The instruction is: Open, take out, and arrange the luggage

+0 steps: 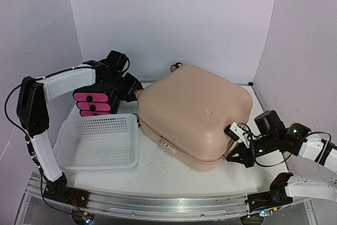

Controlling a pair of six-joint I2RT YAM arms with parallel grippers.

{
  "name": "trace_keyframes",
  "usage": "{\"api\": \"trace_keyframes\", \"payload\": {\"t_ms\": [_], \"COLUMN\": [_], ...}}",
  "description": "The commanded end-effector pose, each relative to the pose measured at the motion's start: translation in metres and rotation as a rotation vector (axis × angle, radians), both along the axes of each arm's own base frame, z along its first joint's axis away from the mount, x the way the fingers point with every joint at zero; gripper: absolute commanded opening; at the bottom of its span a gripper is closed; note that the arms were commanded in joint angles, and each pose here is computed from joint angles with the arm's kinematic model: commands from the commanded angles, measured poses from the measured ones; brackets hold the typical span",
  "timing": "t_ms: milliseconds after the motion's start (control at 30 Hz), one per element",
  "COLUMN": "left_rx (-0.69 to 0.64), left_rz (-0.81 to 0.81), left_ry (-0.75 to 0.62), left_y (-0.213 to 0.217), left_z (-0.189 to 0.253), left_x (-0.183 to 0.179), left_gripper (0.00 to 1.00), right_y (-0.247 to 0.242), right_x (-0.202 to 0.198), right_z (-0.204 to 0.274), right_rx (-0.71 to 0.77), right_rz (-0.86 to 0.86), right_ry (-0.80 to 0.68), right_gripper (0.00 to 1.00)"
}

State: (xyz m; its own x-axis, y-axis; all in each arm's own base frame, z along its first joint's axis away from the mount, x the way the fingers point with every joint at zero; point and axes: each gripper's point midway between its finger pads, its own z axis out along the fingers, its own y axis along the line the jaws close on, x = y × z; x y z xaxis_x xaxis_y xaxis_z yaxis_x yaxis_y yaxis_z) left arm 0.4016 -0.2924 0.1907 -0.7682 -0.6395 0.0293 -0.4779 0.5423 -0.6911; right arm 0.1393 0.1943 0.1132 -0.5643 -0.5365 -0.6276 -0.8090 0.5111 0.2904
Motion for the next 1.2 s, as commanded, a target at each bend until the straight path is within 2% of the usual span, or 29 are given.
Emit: {"api": "trace_keyframes", "payload": {"t_ms": [0, 67, 100, 167, 233, 333, 500, 600, 667, 733, 800, 833, 900, 967, 1067, 1167], "left_rx": [0.039, 0.045, 0.059, 0.12, 0.165, 0.179, 0.165, 0.17, 0.153, 0.135, 0.109, 0.119, 0.166, 0.249, 0.234, 0.193], "left_rz": [-0.035, -0.068, -0.092, -0.175, -0.235, -0.351, -0.629, -0.826, -0.941, -0.99, -1.031, -1.043, -1.018, -0.947, -0.865, -0.822], "left_ry": [0.002, -0.027, -0.068, -0.208, -0.356, -0.579, -0.878, -0.944, -0.915, -0.891, -0.921, -0.942, -0.958, -0.965, -0.955, -0.919], "left_y": [0.001, -0.002, -0.003, 0.0, 0.008, 0.018, 0.008, -0.032, -0.068, -0.098, -0.125, -0.133, -0.139, -0.132, -0.115, -0.107], "left_z": [0.007, 0.01, 0.016, 0.032, 0.053, 0.09, 0.128, 0.113, 0.09, 0.076, 0.073, 0.072, 0.07, 0.074, 0.09, 0.094], "left_x": [-0.016, -0.013, -0.01, -0.006, -0.01, -0.035, -0.117, -0.182, -0.22, -0.242, -0.26, -0.263, -0.255, -0.237, -0.214, -0.198], "left_gripper": [0.1, 0.13, 0.19, 0.53, 0.77, 0.92, 0.96, 0.94, 0.92, 0.91, 0.9, 0.89, 0.91, 0.93, 0.94, 0.94], "right_y": [0.02, 0.02, 0.019, 0.016, 0.01, 0.007, -0.003, -0.006, -0.017, -0.053, -0.085, -0.099, -0.095, -0.091, -0.114, -0.107], "right_x": [-0.008, -0.005, -0.001, 0.007, 0.012, 0.01, 0.021, 0.019, 0.028, 0.054, 0.073, 0.084, 0.095, 0.102, 0.122, 0.144], "right_z": [0.021, 0.016, 0.014, 0.01, 0.006, 0.001, -0.01, -0.008, -0.003, -0.003, -0.004, -0.005, -0.01, -0.012, -0.018, 0.004], "right_rx": [0.051, 0.018, 0.005, -0.015, -0.033, -0.043, -0.079, -0.098, -0.161, -0.329, -0.475, -0.529, -0.506, -0.473, -0.5, -0.293], "right_rz": [0.148, 0.13, 0.105, 0.053, 0.002, -0.033, -0.191, -0.181, -0.178, -0.335, -0.44, -0.488, -0.443, -0.415, -0.516, -0.564], "right_ry": [-0.107, -0.068, -0.062, -0.075, -0.086, -0.043, 0.016, 0.012, -0.09, -0.204, -0.331, -0.429, -0.556, -0.541, -0.472, -0.495], "right_gripper": [0.0, 0.0, 0.0, 0.0, 0.0, 0.0, 0.0, 0.0, 0.0, 0.0, 0.0, 0.0, 0.0, 0.0, 0.0, 0.0]}}
